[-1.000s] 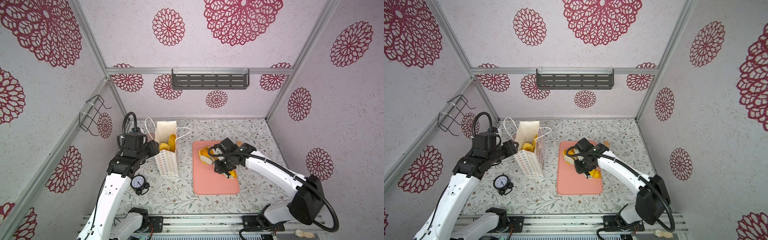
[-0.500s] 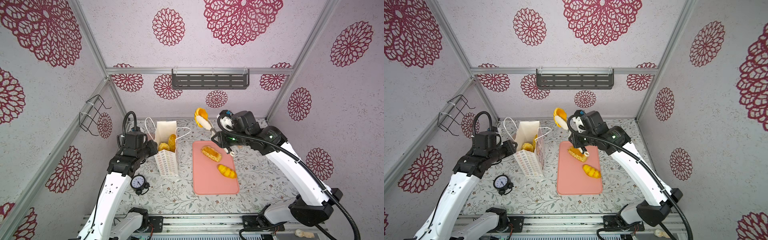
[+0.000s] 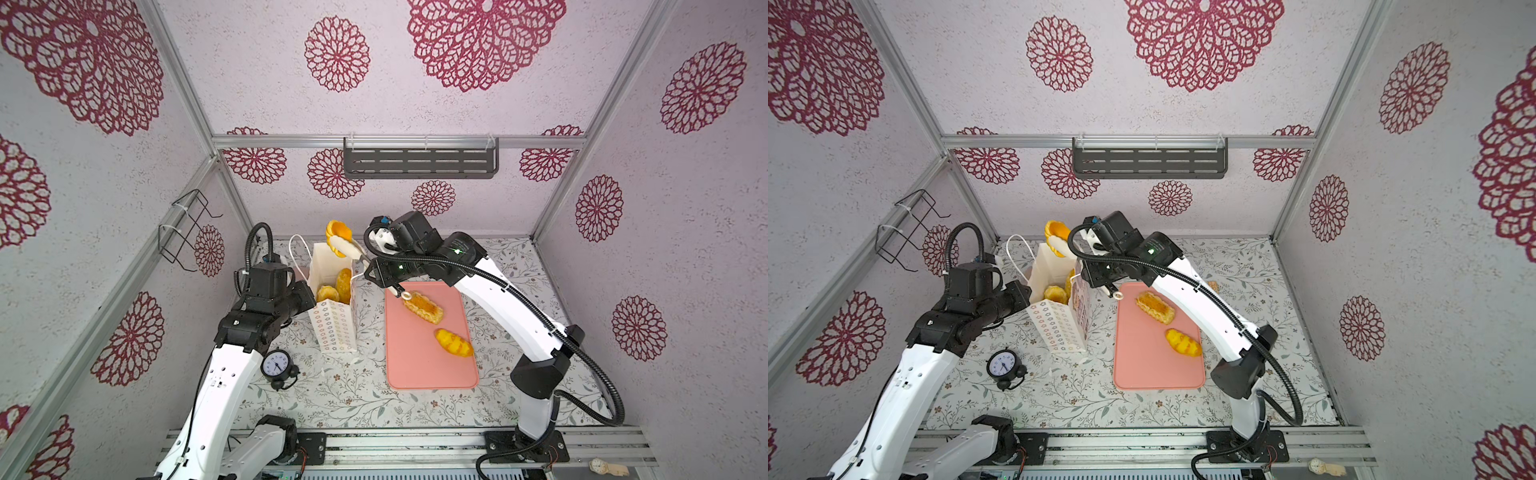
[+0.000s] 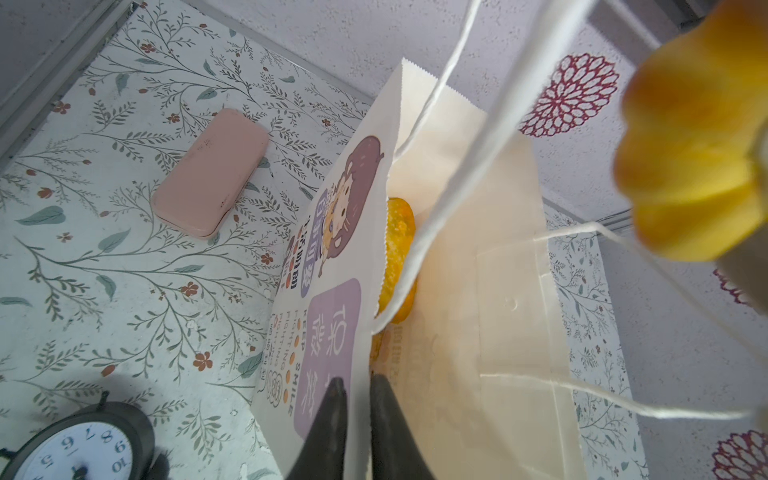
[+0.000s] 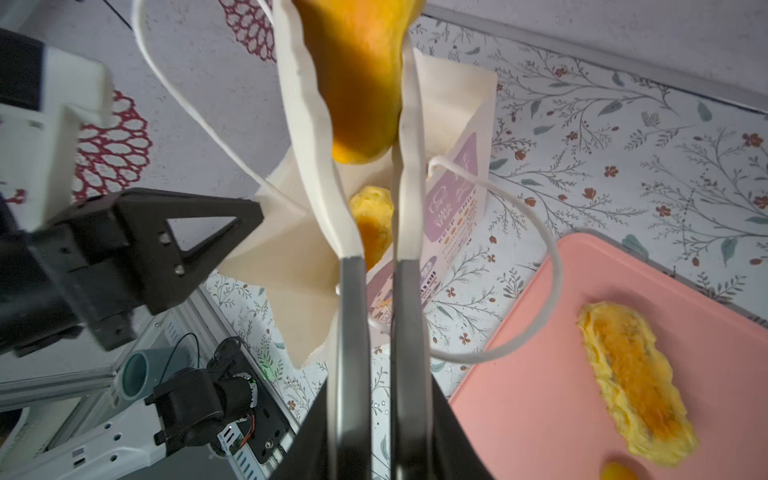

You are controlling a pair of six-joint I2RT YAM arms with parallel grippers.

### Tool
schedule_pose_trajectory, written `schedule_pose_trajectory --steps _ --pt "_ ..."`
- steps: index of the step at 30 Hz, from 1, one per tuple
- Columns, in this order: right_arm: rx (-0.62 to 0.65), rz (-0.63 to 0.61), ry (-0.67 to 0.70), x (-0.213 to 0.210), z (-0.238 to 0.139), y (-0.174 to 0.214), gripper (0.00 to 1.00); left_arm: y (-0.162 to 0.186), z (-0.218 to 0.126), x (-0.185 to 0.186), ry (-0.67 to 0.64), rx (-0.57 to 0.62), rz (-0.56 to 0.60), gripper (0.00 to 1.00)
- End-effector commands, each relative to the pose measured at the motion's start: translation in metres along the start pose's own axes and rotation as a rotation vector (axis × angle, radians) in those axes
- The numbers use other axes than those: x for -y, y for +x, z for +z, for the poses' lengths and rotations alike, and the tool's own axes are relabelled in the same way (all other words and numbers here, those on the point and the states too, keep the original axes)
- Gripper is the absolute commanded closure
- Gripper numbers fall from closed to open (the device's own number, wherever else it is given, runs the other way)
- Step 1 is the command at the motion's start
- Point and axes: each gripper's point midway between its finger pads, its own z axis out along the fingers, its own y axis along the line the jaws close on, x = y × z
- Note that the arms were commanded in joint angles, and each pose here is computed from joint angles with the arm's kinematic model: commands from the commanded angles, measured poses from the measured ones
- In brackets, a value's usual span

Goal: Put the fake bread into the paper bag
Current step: 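Lift the orange tart and carry it over the bag with the right gripper, then open the right gripper to drop the tart and withdraw it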

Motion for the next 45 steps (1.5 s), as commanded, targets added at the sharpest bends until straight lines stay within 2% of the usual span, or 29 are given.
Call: schedule_pose_trajectory --steps 1,13,23,30,34,39,45 --pt "0.076 -0.040 -0.043 -0.017 -0.028 -0.014 0.69 -0.004 0.003 0.001 0.005 0.010 -0.007 0.89" --pt "-0.038 -0.071 -0.016 -0.015 0.002 0.013 0.64 -0.004 0.003 0.001 0.010 0.013 -0.014 0.92" --pt "-0.023 -0.072 -0.017 -0.017 0.000 0.011 0.51 -0.003 0.003 0.001 0.009 0.011 -0.012 0.92" --pt "0.005 -0.077 -0.020 -0.020 -0.006 0.005 0.47 -0.003 0.002 0.001 0.011 0.010 -0.011 0.92" --pt "0.055 -0.082 0.006 -0.016 -0.020 -0.004 0.49 -0.004 0.001 0.002 0.010 0.009 -0.009 0.92" --pt "0.139 -0.073 0.082 0.000 -0.054 -0.017 0.52 -0.004 -0.002 0.002 0.012 0.011 -0.004 0.92" --pt "0.215 0.006 0.190 0.052 -0.106 -0.011 0.52 -0.006 -0.008 0.002 0.009 0.022 0.005 0.89"
